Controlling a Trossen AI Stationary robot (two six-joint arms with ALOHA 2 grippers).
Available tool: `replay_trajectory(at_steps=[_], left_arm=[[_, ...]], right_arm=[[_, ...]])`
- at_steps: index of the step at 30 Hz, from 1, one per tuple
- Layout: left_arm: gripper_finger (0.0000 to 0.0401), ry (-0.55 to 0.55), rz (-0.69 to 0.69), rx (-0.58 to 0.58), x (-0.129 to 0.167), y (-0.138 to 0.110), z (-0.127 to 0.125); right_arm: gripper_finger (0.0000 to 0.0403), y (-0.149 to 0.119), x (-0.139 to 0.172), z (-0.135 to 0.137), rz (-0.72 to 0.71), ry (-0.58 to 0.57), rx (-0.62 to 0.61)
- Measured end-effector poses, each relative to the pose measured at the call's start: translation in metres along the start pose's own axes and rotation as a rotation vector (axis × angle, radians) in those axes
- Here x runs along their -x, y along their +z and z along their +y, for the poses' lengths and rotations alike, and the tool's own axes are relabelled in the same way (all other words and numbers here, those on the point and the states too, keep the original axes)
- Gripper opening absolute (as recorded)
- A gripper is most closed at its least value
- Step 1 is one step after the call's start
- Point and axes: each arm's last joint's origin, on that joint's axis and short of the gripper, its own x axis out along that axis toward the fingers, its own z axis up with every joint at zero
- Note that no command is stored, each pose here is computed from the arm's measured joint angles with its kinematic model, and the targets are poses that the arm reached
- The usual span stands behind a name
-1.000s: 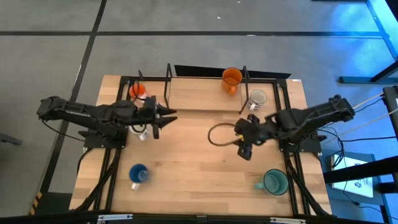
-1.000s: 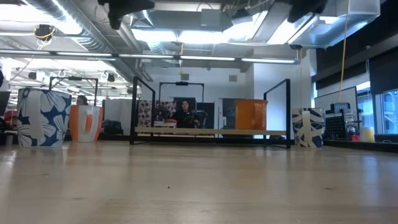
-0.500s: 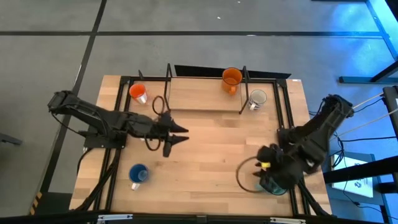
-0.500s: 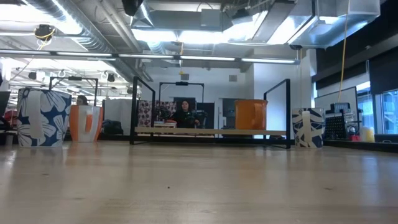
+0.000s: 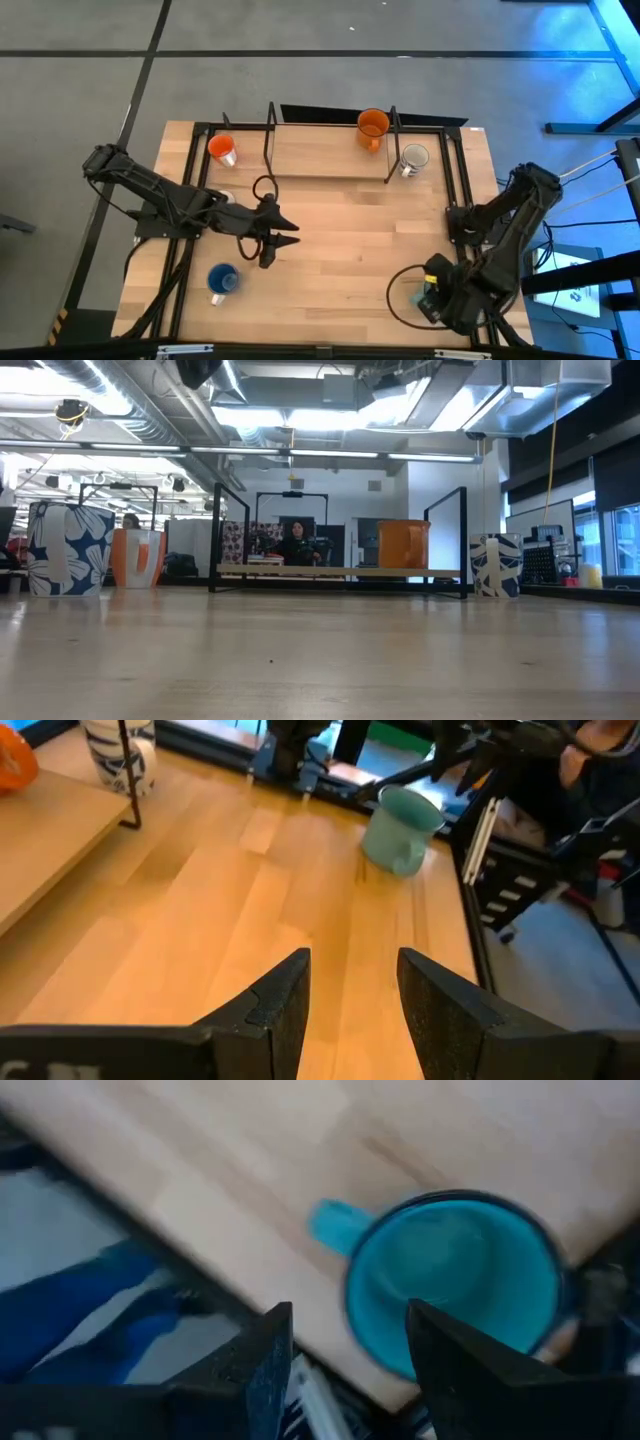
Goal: Place coffee mugs
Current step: Put the green mug on the shelf
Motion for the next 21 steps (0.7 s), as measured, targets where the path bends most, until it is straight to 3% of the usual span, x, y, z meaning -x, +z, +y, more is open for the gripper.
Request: replay_trajectory(at_steps=[4,8,21], left_arm=[[0.0147,0.015,0.036,-0.012,0.000,-0.003,0.002],[0.0147,0.027,0.073,-0.023,0.003,-0.006,0.004],[0.0147,0.130,0.156,-0.088,0.024,-0.008,0.022]], right_arm=[[0.0182,0.009,-0.017,0.006,-0.036,-0.118,-0.173],[0.0182,0.018,-0.029,0.015,-0.053,-0.133,-0.301],[0.0182,0.017,-0.067,0.026,-0.042,-0.321,-0.495]])
